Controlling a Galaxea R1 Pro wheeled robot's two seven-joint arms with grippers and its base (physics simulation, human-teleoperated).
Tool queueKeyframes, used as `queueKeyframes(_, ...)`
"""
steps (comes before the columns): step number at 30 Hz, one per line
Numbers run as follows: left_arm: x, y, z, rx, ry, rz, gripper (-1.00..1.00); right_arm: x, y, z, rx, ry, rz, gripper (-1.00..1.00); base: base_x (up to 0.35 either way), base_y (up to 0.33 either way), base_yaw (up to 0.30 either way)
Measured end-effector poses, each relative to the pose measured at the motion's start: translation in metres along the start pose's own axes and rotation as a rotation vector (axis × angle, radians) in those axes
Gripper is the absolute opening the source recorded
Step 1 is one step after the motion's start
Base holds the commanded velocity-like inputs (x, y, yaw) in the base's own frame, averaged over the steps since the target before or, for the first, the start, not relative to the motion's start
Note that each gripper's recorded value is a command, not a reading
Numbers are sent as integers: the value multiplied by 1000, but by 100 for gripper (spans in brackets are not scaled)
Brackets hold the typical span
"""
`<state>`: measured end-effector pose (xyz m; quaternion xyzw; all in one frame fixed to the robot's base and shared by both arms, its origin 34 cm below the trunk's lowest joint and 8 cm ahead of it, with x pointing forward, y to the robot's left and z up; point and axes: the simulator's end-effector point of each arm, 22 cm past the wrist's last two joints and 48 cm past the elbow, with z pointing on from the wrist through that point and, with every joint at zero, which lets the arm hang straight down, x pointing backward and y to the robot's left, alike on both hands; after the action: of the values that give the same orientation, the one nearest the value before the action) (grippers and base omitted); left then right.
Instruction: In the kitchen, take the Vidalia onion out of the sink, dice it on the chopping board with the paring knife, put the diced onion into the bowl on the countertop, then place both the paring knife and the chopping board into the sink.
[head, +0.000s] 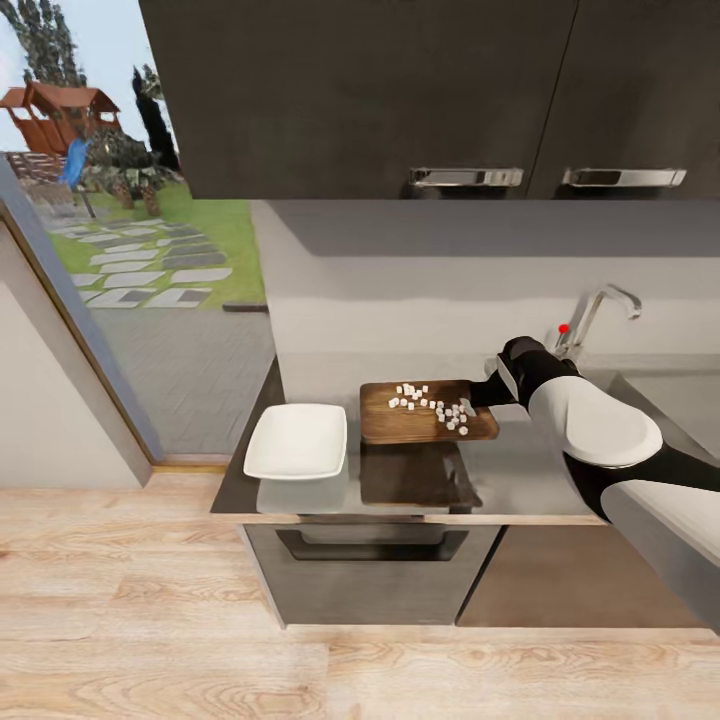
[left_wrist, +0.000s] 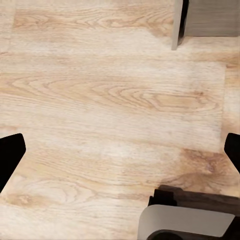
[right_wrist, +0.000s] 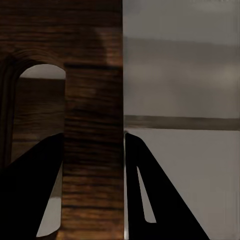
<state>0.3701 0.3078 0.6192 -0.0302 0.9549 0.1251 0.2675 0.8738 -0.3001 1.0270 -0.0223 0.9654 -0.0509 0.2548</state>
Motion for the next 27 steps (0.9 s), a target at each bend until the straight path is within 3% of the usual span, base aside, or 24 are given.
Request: queueKeyframes(27,-2,6,-23,0,1,1,100,-1,0,-23,0,0,-3,-100,0,0,0)
